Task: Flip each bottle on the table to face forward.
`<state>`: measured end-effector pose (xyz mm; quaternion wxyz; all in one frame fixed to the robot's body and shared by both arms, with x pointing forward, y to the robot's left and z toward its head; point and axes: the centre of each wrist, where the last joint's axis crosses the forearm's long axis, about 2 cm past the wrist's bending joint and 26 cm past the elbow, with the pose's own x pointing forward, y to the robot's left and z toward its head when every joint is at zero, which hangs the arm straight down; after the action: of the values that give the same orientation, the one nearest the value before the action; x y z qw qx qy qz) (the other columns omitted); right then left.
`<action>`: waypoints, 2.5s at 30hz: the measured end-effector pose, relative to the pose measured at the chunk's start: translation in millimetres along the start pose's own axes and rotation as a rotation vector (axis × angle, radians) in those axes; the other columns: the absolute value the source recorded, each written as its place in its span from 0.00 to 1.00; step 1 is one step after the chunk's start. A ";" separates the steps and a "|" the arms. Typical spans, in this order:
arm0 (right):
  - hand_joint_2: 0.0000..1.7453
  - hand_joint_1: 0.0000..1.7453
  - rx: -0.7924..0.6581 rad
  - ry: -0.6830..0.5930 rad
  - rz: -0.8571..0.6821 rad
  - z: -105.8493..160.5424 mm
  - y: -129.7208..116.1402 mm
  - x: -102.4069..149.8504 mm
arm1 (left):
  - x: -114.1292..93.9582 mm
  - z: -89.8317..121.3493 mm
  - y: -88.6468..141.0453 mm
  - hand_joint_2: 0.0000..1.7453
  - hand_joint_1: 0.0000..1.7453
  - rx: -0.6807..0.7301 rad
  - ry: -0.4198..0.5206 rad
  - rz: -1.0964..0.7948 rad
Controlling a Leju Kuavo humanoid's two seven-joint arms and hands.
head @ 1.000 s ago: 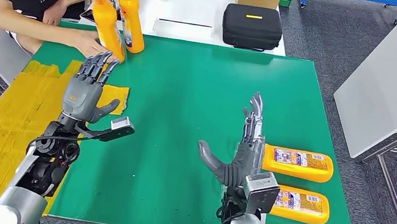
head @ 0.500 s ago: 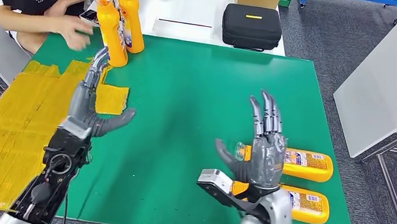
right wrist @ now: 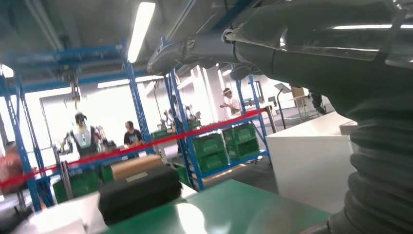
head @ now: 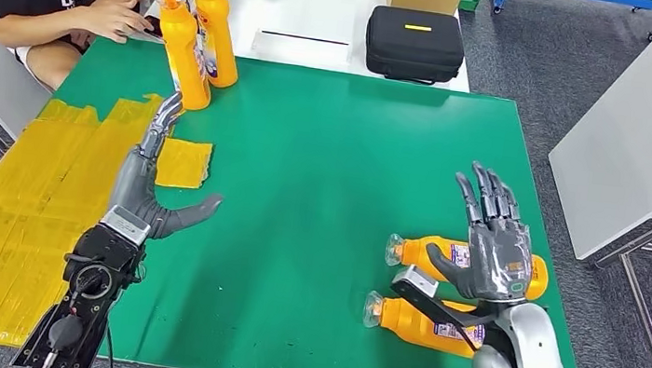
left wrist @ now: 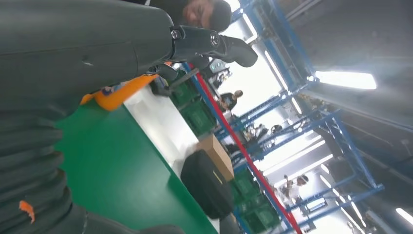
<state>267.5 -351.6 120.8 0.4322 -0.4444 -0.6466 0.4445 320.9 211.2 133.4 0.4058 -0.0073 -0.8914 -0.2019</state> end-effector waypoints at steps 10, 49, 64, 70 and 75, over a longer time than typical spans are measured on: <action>1.00 0.00 0.084 0.081 0.040 25.0 -13.0 -61.7 | -22.1 -4.0 -12.6 1.00 0.00 -0.092 0.235 0.324; 1.00 0.00 0.386 0.213 -0.053 37.3 4.1 -124.0 | -57.8 -1.7 -21.4 1.00 0.00 -0.066 0.441 0.599; 1.00 0.00 0.464 0.233 -0.091 48.0 7.8 -127.8 | -59.7 -2.6 -18.3 1.00 0.00 -0.040 0.441 0.612; 1.00 0.00 0.495 0.251 -0.105 50.9 14.2 -130.3 | -60.3 -2.2 -18.3 1.00 0.00 -0.033 0.439 0.615; 1.00 0.00 0.497 0.266 -0.096 44.1 22.5 -132.9 | -61.0 -1.4 -18.6 1.00 0.00 -0.025 0.436 0.619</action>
<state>260.5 -482.6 67.3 0.6296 -0.3481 -0.4756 0.5062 359.4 202.8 83.4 0.6276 -0.2382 -0.7371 -0.0773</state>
